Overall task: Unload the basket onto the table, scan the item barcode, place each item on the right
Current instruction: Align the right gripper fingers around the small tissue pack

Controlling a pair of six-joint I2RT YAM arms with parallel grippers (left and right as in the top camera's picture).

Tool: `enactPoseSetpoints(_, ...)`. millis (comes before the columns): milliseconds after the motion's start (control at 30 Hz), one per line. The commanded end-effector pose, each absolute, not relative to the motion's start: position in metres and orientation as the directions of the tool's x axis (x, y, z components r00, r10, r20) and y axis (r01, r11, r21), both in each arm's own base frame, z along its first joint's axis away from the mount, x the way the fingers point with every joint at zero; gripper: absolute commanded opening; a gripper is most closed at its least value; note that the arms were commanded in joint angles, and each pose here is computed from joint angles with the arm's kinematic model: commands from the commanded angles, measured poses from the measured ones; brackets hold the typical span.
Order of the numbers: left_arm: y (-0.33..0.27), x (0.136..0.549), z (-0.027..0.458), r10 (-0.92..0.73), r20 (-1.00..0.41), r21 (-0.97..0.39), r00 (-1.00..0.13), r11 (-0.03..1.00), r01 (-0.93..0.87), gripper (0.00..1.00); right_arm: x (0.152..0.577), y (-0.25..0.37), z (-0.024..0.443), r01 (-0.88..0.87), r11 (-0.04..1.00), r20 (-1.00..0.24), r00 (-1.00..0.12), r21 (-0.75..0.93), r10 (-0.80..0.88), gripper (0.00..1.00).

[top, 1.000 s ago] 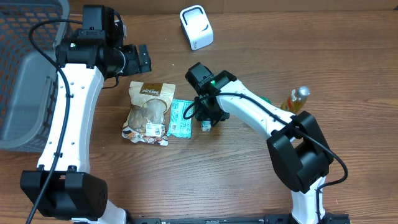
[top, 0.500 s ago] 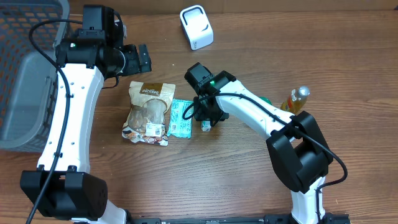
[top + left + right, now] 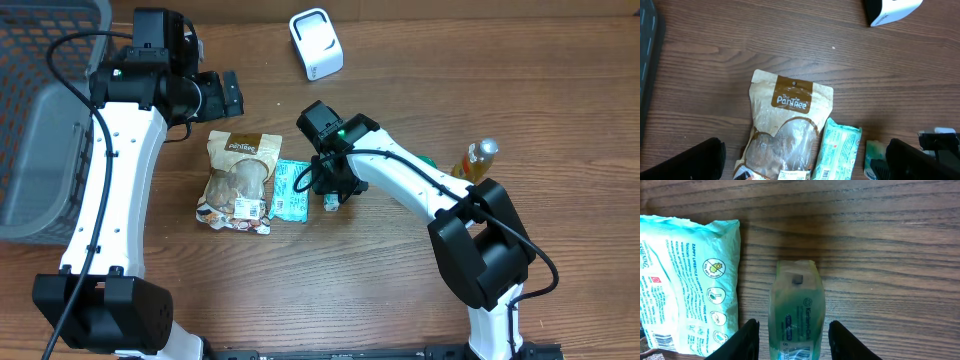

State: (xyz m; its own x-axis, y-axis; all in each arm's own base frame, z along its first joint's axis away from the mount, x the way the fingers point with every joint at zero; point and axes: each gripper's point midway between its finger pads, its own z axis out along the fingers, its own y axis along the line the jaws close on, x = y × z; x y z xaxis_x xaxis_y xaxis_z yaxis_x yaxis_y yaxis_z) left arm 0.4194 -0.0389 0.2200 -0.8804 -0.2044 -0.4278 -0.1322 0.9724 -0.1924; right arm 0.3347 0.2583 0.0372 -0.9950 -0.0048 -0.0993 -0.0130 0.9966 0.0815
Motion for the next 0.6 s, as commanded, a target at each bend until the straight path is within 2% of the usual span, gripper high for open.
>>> enactPoseSetpoints(0, -0.039, 0.422, 0.224, -0.196, -0.439, -0.198, -0.877, 0.973, -0.119, 1.00, 0.332, 0.258, 0.029, -0.014, 0.998, -0.089, -0.996, 0.065, -0.008, 0.42)
enactPoseSetpoints(567, -0.039, 0.422, 0.224, -0.196, -0.439, -0.198, -0.877, 0.973, -0.118, 1.00, 0.326, 0.253, 0.014, -0.011, 0.998, -0.076, -0.997, 0.060, -0.007, 0.42)
